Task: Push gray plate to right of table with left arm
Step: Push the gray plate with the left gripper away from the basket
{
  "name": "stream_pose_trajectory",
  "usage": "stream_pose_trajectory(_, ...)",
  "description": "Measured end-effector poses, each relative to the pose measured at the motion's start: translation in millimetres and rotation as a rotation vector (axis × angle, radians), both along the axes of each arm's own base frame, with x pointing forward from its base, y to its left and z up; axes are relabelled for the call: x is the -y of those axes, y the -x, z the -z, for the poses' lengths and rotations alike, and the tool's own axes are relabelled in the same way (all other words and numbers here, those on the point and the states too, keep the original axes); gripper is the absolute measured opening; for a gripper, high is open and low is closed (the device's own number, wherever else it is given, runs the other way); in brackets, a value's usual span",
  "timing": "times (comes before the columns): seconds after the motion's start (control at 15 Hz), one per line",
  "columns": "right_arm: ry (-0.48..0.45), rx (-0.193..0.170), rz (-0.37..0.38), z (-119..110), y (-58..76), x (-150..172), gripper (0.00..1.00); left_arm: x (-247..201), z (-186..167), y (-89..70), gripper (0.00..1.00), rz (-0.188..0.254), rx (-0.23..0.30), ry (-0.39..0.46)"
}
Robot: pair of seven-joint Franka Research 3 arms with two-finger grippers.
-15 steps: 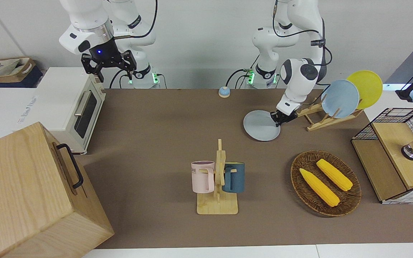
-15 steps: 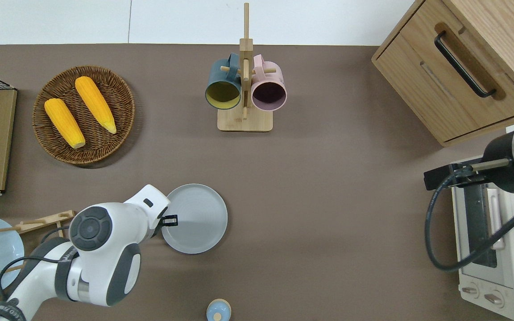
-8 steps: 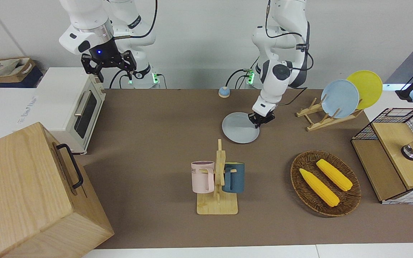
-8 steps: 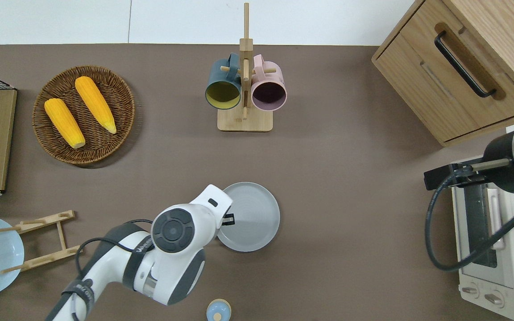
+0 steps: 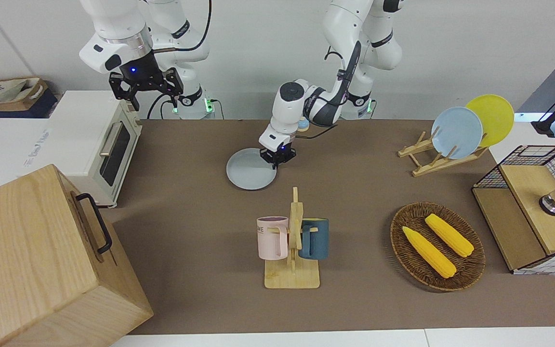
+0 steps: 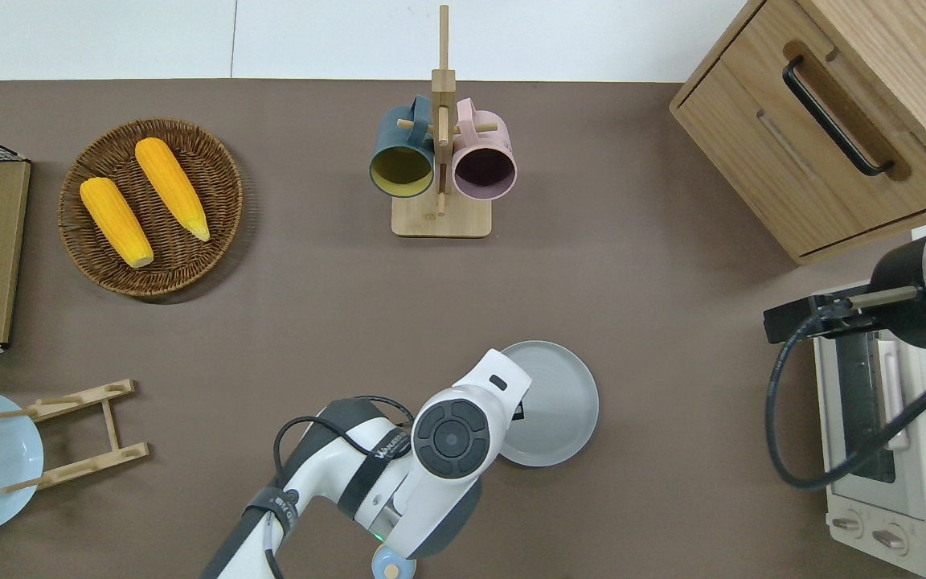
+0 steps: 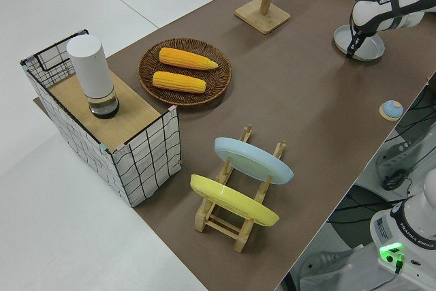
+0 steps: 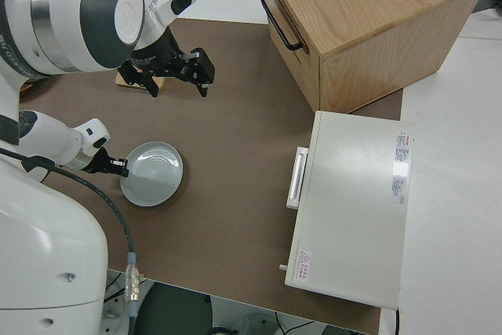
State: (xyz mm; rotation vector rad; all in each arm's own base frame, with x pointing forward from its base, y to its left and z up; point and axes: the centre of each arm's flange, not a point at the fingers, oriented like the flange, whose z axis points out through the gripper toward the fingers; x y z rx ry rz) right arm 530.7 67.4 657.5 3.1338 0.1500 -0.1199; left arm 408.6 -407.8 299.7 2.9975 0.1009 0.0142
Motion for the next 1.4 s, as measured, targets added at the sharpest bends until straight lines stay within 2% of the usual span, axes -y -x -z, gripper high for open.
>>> stream_pose_trajectory(0.33, 0.0, 0.0, 0.0, 0, 0.0, 0, 0.99, 51, 1, 12.7, 0.04, -0.005, -0.004, 0.031)
stream_pose_trajectory(0.67, 0.0, 0.0, 0.0, 0, 0.0, 0, 0.99, 59, 1, 14.8, 0.05, -0.002, -0.006, 0.037)
stream_pose_trajectory(0.87, 0.0, 0.0, 0.0, 0, 0.0, 0, 0.99, 59, 5, 14.8, 0.29, -0.002, -0.01, 0.033)
stream_pose_trajectory(1.13, 0.0, 0.0, 0.0, 0, 0.0, 0, 0.99, 56, -3, 8.3, 0.7, -0.011, -0.013, 0.028)
stream_pose_trajectory(1.27, 0.0, 0.0, 0.0, 0, 0.0, 0, 0.99, 45, -16, -1.1, 0.91, -0.028, -0.021, 0.016)
stream_pose_trajectory(1.33, 0.0, 0.0, 0.0, 0, 0.0, 0, 0.99, 38, -24, -6.6, 0.97, -0.033, -0.026, 0.009)
stream_pose_trajectory(1.4, 0.0, 0.0, 0.0, 0, 0.0, 0, 0.99, 27, -34, -13.5, 0.98, -0.032, -0.035, -0.005)
